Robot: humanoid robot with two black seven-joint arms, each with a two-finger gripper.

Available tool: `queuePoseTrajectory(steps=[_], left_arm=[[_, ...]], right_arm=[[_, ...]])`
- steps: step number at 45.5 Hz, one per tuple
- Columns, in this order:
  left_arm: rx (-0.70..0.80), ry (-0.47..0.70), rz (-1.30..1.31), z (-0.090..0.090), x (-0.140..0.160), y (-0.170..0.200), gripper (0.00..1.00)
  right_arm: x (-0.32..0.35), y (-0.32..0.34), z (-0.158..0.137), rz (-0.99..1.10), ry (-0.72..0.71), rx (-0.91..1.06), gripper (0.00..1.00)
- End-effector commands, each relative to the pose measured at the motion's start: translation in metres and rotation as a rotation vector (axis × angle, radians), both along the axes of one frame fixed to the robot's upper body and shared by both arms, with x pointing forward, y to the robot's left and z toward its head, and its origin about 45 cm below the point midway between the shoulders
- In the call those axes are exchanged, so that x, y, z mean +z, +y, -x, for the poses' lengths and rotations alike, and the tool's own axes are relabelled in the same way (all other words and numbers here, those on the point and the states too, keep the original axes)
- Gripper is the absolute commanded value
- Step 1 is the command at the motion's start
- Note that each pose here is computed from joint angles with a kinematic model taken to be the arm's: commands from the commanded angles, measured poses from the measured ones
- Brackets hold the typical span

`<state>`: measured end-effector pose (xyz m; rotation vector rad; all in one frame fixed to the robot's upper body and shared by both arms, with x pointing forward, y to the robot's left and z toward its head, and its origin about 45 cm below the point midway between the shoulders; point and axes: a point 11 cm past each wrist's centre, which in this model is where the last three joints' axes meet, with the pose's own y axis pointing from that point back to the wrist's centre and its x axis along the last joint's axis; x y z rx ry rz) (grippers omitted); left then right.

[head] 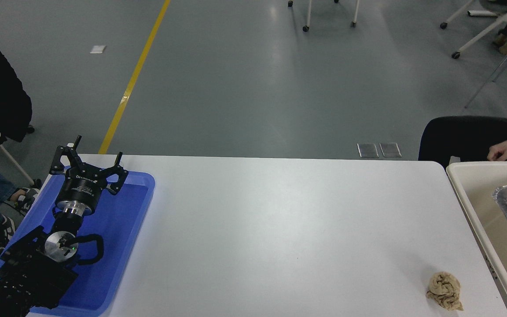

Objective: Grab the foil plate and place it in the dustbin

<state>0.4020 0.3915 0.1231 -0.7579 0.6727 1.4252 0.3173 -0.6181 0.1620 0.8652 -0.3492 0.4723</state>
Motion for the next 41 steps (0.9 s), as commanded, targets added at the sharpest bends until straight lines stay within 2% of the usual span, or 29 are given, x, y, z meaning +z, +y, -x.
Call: queuePoseTrajectory(steps=[1, 4, 5, 7, 21, 26, 34, 41], left_arm=[[0.0, 0.0, 0.0, 0.0, 0.0, 0.0, 1.0], [0.0, 0.0, 0.0, 0.0, 0.0, 0.0, 1.0], [0.0, 0.0, 0.0, 0.0, 0.0, 0.0, 1.0], [0.0, 0.0, 0.0, 0.0, 0.0, 0.0, 1.0], [0.0, 0.0, 0.0, 0.0, 0.0, 0.0, 1.0], [0.0, 0.0, 0.0, 0.0, 0.0, 0.0, 1.0], [-0.002, -0.001, 0.0, -0.001, 0.0, -0.001, 1.0], [-0.002, -0.001, 0.002, -0.001, 0.0, -0.002, 1.0]], right_arm=[[-0.019, 0.012, 0.001, -0.027, -0.003, 0.013, 0.0], [-0.024, 0.017, 0.001, -0.04, -0.003, 0.014, 0.0], [-0.025, 0.018, -0.001, -0.043, -0.006, 0.016, 0.21], [-0.023, 0.018, -0.001, -0.041, -0.011, 0.014, 1.0], [-0.016, 0.016, -0.008, -0.039, -0.036, 0.006, 1.0], [-0.008, 0.031, -0.029, -0.068, -0.068, 0.015, 1.0], [0.008, 0.07, -0.053, -0.206, -0.044, 0.018, 1.0], [0.02, 0.118, -0.055, -0.373, 0.017, 0.054, 1.0]])
